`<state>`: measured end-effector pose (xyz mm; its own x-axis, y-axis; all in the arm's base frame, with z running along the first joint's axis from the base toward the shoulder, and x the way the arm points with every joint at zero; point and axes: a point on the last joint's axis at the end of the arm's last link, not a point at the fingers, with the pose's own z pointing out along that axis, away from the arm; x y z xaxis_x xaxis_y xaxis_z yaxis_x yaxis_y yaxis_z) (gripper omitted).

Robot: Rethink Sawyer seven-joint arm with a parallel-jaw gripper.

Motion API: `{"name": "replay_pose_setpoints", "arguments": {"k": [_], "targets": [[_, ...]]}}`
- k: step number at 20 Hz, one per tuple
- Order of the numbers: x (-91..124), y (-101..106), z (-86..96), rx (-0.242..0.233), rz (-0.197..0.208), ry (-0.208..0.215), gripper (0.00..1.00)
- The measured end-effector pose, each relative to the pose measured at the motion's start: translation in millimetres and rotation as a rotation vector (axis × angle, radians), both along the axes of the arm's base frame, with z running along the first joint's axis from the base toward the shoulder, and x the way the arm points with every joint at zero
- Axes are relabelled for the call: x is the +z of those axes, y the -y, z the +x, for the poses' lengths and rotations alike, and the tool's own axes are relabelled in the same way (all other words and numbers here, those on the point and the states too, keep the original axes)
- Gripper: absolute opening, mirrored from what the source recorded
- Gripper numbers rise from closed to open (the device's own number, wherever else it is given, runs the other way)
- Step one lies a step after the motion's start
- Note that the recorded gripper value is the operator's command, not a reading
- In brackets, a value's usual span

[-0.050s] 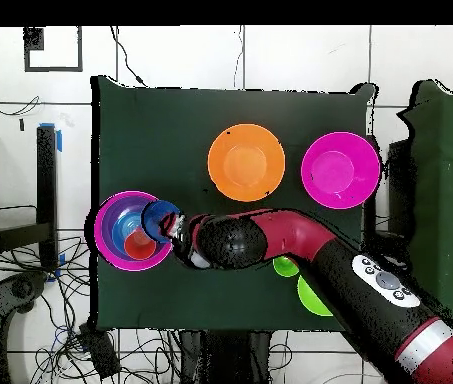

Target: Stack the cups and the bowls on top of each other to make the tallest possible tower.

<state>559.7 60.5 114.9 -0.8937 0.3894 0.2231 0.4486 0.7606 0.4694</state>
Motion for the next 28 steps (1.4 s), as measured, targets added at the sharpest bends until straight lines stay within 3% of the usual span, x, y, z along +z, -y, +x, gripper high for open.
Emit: {"name": "replay_pose_setpoints", "arguments": {"k": [7,12,18,28], "targets": [[-12.4,0.2,-5.6,-0.021,0.016,-0.014,1.00],[-7.6,-3.7,-13.0,-0.023,0.034,-0.033,1.00],[22.3,-5.8,-23.3,-0.041,0.081,-0.058,1.00],[59.9,-2.8,-20.9,-0.064,0.094,-0.046,1.00]]}}
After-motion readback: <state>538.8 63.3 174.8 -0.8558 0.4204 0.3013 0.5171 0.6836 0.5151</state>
